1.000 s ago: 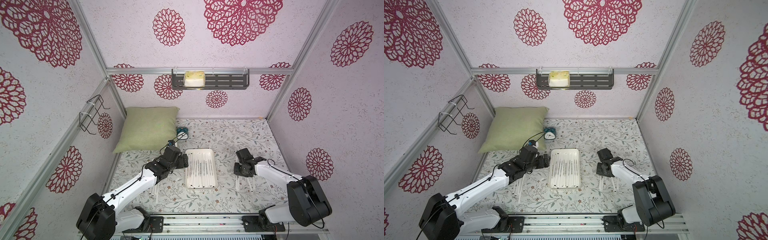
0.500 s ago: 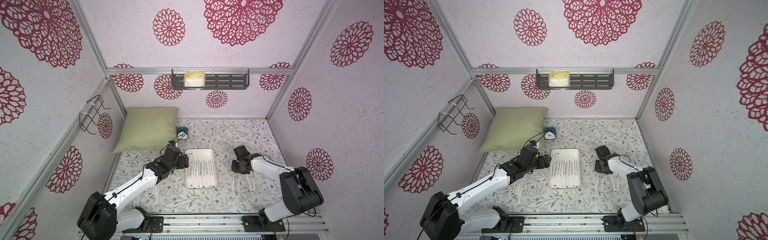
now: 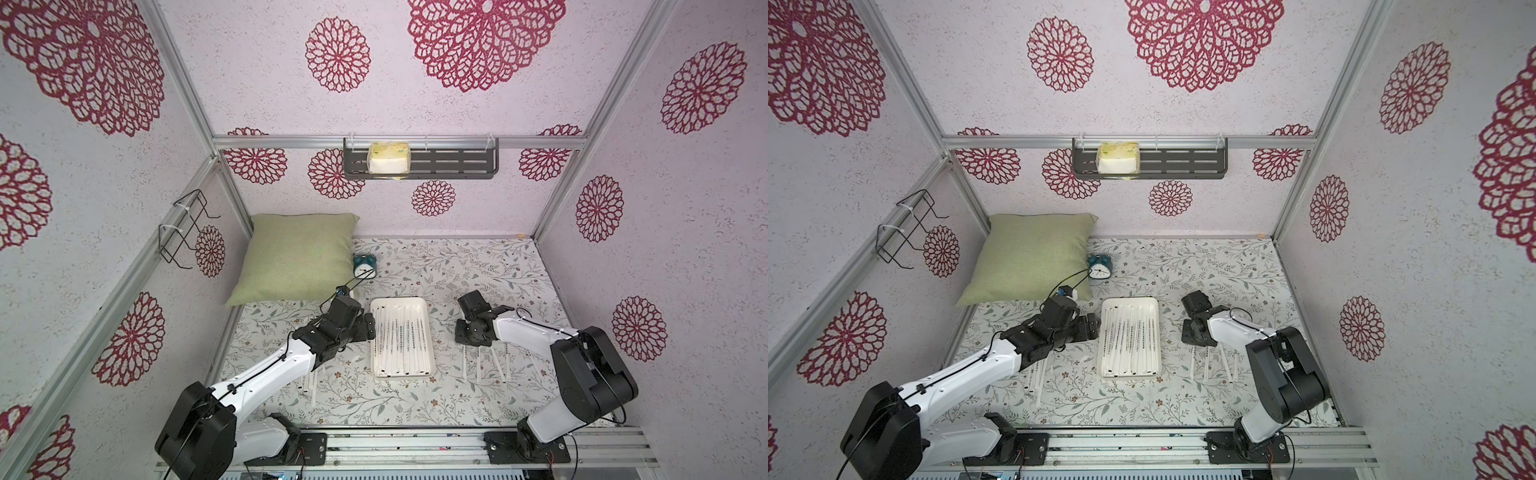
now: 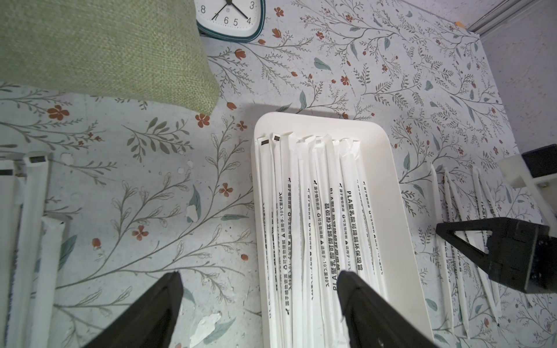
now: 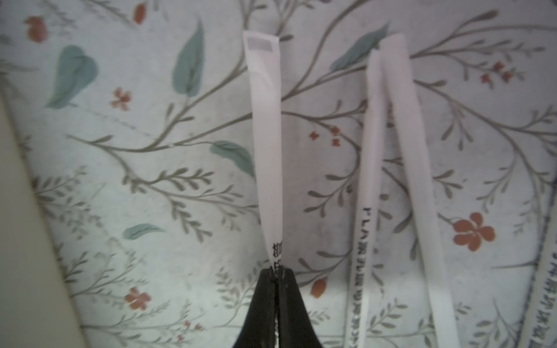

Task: Put the straws into the storage box
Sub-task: Pick up the straw from the center of the board, then place the straw in the storage box.

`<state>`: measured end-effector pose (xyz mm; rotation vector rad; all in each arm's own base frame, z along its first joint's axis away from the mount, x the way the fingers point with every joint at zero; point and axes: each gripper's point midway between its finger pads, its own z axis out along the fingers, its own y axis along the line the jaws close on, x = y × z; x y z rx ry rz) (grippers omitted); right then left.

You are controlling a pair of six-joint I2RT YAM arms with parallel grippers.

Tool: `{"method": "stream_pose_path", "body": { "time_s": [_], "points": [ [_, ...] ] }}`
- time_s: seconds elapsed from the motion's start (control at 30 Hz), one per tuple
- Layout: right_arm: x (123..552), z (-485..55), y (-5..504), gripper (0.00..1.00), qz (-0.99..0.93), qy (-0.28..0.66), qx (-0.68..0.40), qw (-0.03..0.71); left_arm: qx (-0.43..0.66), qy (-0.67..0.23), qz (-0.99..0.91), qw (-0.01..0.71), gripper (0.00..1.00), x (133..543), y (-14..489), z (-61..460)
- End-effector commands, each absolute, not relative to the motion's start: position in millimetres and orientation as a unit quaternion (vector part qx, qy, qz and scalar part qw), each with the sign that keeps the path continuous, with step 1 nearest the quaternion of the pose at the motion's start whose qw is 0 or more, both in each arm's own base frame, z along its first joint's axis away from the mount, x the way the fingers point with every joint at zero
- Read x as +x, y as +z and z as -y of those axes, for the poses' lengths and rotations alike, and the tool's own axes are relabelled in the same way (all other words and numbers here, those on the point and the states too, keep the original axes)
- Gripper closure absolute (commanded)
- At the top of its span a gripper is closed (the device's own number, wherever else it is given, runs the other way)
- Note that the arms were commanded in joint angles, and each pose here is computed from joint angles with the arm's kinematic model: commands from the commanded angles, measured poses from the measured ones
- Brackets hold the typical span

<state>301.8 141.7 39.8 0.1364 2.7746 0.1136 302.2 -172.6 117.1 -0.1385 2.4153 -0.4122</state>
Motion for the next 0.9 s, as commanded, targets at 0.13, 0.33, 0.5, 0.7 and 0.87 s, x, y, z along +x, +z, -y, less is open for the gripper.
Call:
{"method": "stream_pose_path", "body": {
  "time_s": [0.13, 0.33, 0.5, 0.7, 0.87],
  "points": [
    [308, -261, 119, 0.93, -0.962, 0.135, -0.004, 0.238, -0.088, -0.159, -0.932, 0.314, 0.17, 298, 98, 160],
    [305, -331, 107, 0.93, -0.955, 0.188, -0.006, 0.231, -0.087, -0.170, -0.934, 0.303, 0.19, 295, 93, 166],
    [301, -350, 86, 0.93, -0.953, 0.206, 0.019, 0.220, -0.086, -0.171, -0.933, 0.304, 0.18, 294, 93, 166],
    [299, -352, 64, 0.92, -0.957, 0.202, 0.030, 0.207, -0.083, -0.171, -0.934, 0.301, 0.19, 294, 89, 166],
    [298, -356, 49, 0.89, -0.961, 0.195, 0.022, 0.193, -0.080, -0.171, -0.936, 0.298, 0.19, 293, 87, 167]
  ]
}}
